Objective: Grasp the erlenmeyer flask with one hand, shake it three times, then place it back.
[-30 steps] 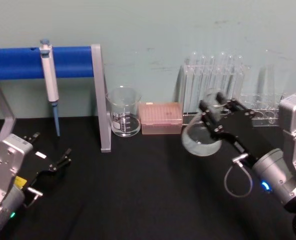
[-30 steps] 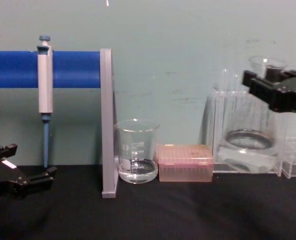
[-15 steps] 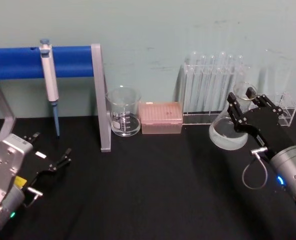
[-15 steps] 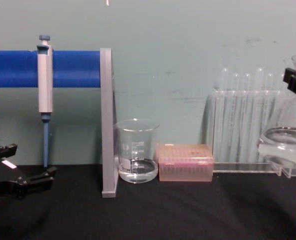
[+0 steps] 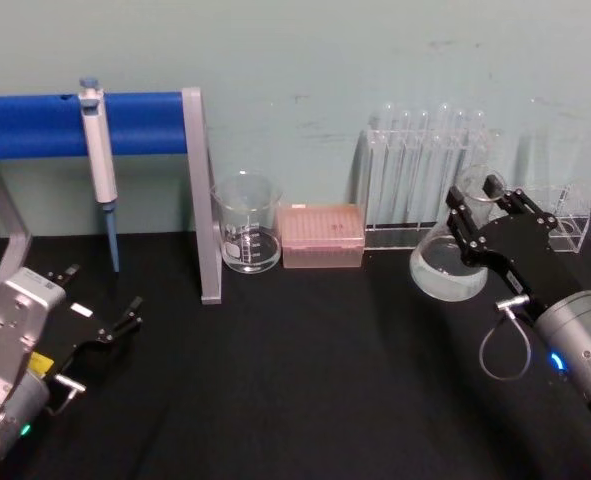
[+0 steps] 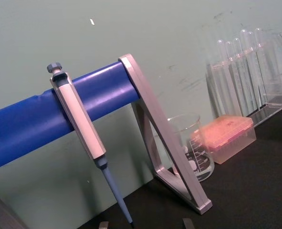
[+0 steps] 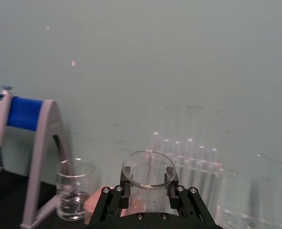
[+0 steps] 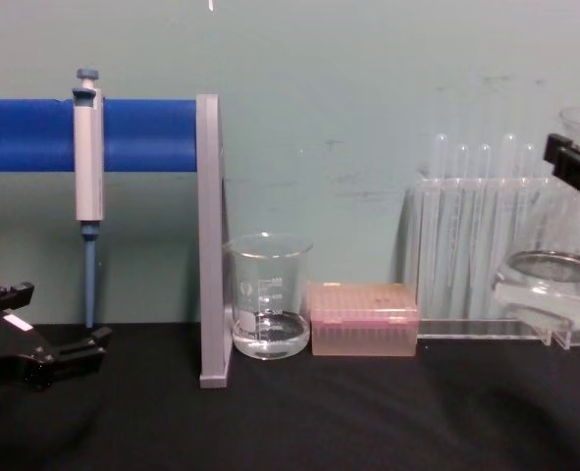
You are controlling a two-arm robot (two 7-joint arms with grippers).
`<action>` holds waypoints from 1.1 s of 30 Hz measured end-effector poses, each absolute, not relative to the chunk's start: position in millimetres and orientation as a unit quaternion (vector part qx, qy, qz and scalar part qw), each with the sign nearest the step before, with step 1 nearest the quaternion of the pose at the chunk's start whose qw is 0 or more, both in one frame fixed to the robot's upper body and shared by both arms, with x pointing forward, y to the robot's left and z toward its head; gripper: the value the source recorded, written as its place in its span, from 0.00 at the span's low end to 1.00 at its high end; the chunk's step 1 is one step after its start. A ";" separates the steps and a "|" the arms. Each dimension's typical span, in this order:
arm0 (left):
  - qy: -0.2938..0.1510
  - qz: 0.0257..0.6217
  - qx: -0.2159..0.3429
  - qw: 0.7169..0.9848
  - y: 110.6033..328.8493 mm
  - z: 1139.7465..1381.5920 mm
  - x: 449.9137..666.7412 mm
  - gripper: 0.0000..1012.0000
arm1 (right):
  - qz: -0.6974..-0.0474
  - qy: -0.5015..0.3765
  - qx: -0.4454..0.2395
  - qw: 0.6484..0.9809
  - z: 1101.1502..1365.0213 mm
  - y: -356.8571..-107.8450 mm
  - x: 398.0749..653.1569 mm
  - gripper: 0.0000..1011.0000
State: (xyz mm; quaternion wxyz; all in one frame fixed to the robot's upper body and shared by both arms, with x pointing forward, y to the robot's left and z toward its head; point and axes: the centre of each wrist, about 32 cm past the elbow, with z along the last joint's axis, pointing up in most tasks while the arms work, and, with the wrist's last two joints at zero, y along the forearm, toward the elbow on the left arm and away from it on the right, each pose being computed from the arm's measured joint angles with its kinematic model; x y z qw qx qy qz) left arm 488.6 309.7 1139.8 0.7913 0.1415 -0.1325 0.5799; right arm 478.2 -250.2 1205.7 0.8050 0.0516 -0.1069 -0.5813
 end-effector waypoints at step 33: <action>-0.132 0.580 0.141 0.791 309.7 1139.8 488.6 0.99 | -0.306 -0.112 0.069 0.943 1210.2 -222.4 492.0 0.44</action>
